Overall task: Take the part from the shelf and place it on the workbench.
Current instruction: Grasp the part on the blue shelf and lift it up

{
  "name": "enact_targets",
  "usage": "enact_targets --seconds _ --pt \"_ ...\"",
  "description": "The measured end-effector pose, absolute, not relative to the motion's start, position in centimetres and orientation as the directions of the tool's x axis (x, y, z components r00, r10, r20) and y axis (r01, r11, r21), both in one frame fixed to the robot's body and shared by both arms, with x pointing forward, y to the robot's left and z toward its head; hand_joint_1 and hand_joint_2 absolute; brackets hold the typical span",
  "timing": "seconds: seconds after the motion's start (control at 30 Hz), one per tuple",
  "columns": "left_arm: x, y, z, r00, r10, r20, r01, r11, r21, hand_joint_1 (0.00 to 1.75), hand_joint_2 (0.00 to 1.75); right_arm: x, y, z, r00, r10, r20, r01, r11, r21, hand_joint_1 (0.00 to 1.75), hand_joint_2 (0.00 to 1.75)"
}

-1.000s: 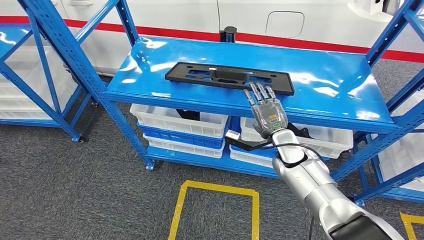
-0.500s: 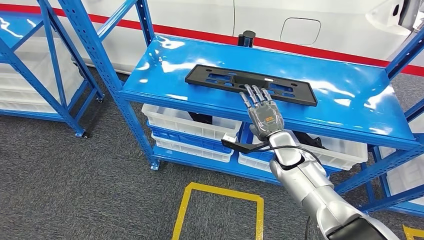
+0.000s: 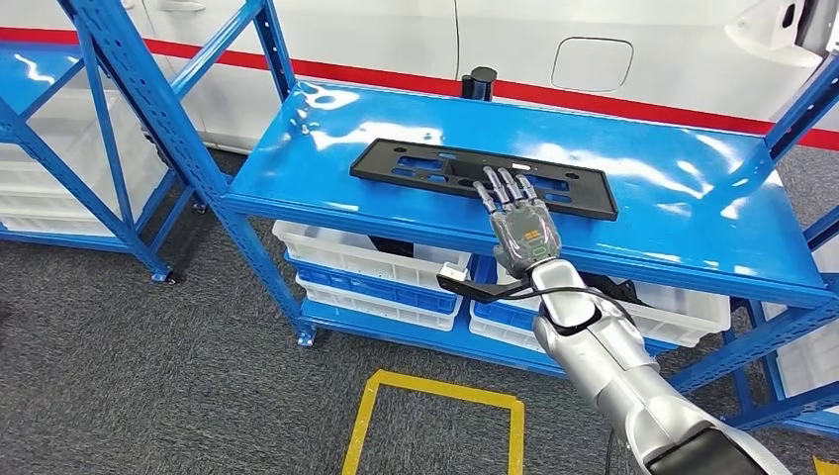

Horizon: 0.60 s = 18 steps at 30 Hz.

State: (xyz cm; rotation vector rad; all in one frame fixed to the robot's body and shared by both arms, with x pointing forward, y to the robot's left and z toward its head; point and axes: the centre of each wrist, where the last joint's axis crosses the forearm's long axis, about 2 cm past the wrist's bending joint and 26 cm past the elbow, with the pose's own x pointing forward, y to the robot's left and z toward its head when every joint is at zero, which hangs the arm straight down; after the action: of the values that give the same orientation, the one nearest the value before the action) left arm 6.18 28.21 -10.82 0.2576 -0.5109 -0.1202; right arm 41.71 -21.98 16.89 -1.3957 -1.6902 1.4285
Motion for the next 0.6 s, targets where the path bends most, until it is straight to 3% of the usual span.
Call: enact_targets --seconds 0.6 --pt "6.1 28.2 -10.8 0.867 -0.179 0.465 0.052 0.960 0.274 0.00 0.00 41.9 -24.1 17.2 -0.255 0.948 -0.190 0.380 -0.082 -0.921 0.00 1.75"
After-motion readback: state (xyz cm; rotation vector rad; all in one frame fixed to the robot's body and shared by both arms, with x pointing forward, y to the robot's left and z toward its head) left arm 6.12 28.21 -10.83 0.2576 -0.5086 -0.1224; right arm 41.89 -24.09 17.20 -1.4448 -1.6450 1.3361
